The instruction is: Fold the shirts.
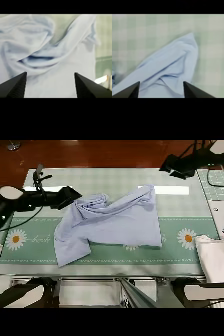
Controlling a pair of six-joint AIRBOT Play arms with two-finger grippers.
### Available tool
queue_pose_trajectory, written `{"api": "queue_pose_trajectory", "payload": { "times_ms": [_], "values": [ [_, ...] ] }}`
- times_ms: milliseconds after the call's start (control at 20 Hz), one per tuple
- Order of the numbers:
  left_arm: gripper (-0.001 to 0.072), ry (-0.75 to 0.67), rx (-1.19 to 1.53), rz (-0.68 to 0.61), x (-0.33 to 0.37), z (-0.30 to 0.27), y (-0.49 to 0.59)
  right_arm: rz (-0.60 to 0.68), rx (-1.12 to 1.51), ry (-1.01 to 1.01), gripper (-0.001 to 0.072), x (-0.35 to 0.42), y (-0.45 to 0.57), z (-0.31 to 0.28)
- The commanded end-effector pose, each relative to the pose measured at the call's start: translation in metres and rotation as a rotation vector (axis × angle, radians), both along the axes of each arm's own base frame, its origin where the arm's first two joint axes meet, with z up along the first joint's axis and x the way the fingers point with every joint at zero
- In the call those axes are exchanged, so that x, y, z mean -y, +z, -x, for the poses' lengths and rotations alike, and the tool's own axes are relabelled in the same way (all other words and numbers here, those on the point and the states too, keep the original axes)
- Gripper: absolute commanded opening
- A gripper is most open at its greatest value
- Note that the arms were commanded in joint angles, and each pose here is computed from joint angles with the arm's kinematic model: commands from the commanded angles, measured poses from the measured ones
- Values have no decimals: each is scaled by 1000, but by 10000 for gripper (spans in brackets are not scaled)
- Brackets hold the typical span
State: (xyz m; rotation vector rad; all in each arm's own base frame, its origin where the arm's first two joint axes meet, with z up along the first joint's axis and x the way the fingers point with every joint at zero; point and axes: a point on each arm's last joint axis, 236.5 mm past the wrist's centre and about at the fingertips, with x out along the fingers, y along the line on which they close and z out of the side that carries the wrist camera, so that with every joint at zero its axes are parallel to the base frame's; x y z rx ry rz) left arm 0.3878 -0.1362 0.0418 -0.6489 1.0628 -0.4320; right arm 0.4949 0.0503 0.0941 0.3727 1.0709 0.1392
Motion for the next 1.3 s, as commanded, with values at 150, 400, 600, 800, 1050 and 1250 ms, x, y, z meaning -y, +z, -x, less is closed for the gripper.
{"api": "queue_pose_trajectory", "payload": {
  "times_ms": [150, 400, 600, 800, 1050, 1250],
  "values": [
    [704, 190, -342, -155, -159, 85, -45, 158, -339, -209, 622, 149, -43, 133],
    [705, 374, -406, 116, -158, 136, -98, -263, -182, -234, 621, 66, -104, 184],
    [704, 353, -399, 161, -137, 138, -122, -426, -239, -170, 620, 16, -128, 220],
    [704, 251, -350, 143, -108, 122, -131, -411, -293, -137, 620, 12, -137, 236],
    [22, 164, -307, 112, -80, 103, -132, -287, -447, -150, 620, 30, -159, 270],
    [22, 132, -285, 119, -77, 97, -120, -199, -563, -70, 620, 14, -179, 287]
  ]
}}
